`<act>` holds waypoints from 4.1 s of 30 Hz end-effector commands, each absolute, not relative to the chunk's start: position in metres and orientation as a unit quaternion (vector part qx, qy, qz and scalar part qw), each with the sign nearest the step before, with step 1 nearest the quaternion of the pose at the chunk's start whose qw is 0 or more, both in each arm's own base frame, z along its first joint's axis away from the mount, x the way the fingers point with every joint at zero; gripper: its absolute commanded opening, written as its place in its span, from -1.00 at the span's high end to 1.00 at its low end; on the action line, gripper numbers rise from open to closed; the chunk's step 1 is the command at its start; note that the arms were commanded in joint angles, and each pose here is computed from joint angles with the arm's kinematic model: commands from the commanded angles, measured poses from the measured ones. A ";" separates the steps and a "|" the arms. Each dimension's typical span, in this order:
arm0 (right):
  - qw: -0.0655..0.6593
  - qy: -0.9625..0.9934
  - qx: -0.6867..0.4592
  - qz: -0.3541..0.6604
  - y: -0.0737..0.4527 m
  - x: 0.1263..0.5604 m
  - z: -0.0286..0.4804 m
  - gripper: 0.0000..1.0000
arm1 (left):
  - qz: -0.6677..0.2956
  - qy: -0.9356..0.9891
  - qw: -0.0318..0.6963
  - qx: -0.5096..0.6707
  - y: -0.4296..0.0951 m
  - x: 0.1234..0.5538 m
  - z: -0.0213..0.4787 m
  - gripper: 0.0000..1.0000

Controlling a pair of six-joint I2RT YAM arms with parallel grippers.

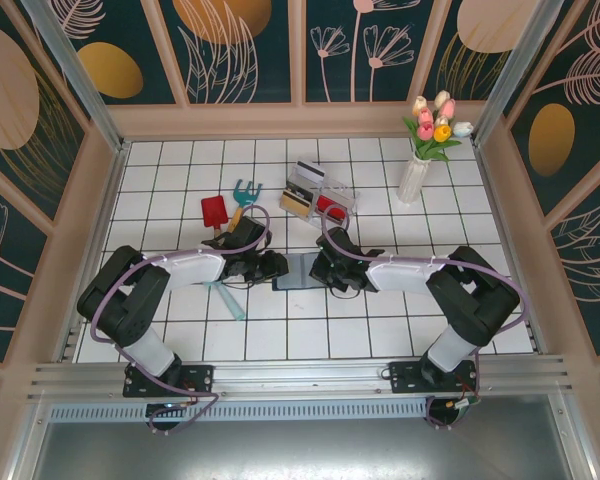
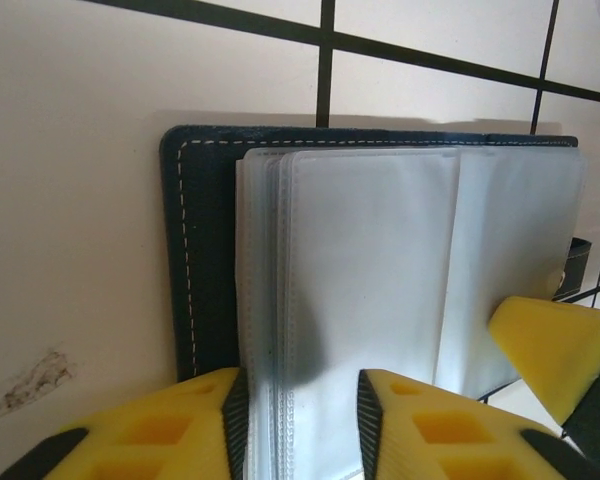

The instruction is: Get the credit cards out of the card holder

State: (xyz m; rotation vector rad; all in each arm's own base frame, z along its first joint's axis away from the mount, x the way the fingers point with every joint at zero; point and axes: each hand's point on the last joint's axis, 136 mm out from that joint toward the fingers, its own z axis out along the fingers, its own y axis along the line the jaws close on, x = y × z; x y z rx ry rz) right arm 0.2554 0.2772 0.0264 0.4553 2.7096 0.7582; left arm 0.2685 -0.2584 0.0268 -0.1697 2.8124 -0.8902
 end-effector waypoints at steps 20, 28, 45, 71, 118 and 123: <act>0.141 0.945 0.150 0.254 0.281 0.256 0.023 0.79 | -0.332 0.936 0.112 -0.045 -0.269 0.276 0.053 0.52; 0.137 0.946 0.149 0.253 0.282 0.256 0.020 0.80 | -0.339 0.935 0.093 -0.048 -0.274 0.273 0.041 0.51; 0.125 0.949 0.151 0.247 0.282 0.253 0.012 0.80 | -0.317 0.944 0.079 -0.055 -0.269 0.272 0.023 0.36; 0.129 0.946 0.144 0.261 0.285 0.253 0.017 0.80 | -0.377 0.921 0.093 -0.014 -0.288 0.272 0.066 0.69; 0.214 0.915 0.174 0.294 0.263 0.260 0.075 0.71 | -0.438 0.896 0.075 0.016 -0.318 0.272 0.079 0.36; 0.239 0.906 0.191 0.292 0.247 0.261 0.087 0.64 | -0.442 0.895 0.059 0.025 -0.335 0.268 0.072 0.35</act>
